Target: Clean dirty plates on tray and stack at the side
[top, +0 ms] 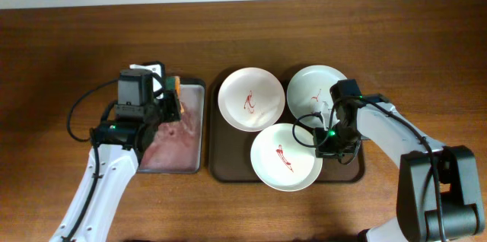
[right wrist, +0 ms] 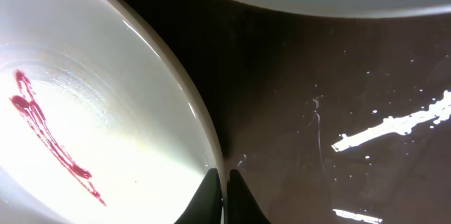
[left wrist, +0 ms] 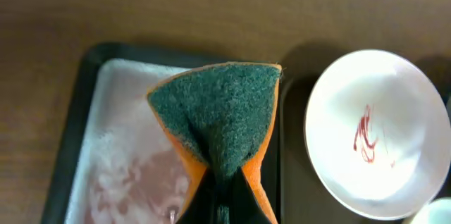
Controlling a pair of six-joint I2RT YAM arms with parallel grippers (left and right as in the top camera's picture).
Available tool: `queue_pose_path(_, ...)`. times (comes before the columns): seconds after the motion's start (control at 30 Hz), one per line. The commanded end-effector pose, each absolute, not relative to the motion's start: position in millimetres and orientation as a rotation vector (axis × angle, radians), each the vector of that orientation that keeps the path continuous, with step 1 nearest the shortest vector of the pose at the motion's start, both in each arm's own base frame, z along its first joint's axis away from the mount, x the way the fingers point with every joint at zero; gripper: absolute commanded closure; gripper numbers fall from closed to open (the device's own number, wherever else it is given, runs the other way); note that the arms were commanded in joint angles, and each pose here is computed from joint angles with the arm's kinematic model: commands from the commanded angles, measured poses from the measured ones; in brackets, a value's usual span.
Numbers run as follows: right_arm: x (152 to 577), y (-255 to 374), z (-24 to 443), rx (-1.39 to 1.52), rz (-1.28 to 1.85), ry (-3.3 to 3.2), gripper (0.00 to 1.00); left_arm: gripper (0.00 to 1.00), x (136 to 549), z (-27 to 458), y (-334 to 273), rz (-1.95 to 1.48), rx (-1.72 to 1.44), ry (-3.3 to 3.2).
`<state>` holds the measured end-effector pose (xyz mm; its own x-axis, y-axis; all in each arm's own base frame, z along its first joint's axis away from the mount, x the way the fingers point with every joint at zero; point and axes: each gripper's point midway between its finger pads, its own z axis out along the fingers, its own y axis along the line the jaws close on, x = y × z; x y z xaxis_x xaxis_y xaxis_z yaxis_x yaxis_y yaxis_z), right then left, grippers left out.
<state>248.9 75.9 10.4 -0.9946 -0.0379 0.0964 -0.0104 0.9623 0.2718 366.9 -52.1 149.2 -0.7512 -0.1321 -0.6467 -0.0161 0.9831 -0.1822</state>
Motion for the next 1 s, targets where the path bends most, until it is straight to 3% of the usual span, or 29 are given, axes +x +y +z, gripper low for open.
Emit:
queue_pose_path(0.0, 251.3, 75.2, 10.3, 0.049, -0.391, -3.016, 0.96, 1.0, 374.9, 168.7, -49.2, -0.217, -0.118, 2.345)
queue_pose_path(0.97, 251.5, 75.2, 10.3, 0.049, -0.39, -3.017, 0.96, 1.0, 388.4, 241.1, -59.5, -0.244, 0.036, 2.07)
